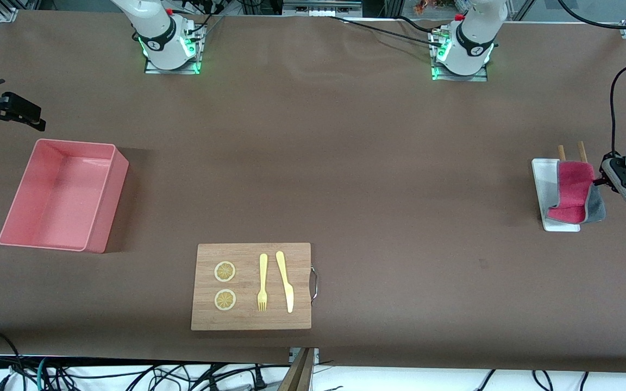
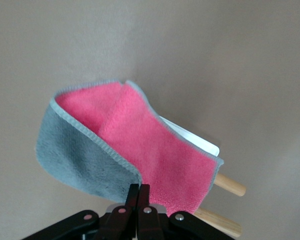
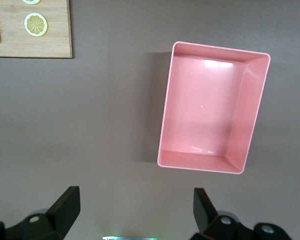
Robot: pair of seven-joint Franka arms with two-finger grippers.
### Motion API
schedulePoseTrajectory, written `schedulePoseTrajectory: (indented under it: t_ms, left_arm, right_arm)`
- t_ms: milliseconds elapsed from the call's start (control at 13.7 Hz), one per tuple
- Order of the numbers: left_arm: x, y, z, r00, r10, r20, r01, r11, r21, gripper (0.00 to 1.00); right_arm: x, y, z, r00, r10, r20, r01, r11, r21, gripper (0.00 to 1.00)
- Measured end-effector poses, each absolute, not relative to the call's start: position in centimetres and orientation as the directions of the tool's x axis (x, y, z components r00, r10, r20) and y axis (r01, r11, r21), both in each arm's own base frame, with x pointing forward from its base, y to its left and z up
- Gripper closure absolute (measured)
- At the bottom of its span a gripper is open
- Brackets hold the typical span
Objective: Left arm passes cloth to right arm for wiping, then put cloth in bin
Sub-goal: 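Lift the cloth off the rack with the left gripper toward the table middle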
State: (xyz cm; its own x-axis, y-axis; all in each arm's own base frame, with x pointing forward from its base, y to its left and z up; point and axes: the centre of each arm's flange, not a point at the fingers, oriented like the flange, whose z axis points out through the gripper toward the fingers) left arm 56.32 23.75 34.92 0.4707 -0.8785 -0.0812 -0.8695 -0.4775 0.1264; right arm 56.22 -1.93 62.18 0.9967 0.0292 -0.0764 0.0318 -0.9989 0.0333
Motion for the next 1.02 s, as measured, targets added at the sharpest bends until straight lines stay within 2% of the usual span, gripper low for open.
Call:
schedulePoseTrajectory:
  t_ms: [146,437,946,1019]
  left_arm:
    - [57.7,21.8,37.3,0.459,-0.885,-0.077,-0.873,-0.466,0.145,0.98]
    - [59.7,15.8,43.5,0.506,-0.856,-0.103,-0.83,-0.516,0.211,0.98]
    - [60.7,3.3,51.3,0.709,-0.683,-0.176,-0.654,-0.73,0.197,0.98]
    - [60.5,0.0,52.4,0.753,-0.631,-0.188,-0.604,-0.776,0.183,0.98]
  right_arm:
    - [56.2,-1.9,62.2,0.997,0.029,-0.076,0.032,-0.999,0.033,0.0]
    - [56.5,-1.9,61.8,0.996,0.03,-0.082,0.033,-0.999,0.033,0.0]
    - [58.1,-2.0,59.2,0.995,0.032,-0.096,0.035,-0.999,0.03,0.0]
    - [58.6,-2.1,57.3,0.991,0.032,-0.13,0.036,-0.999,0.027,0.0]
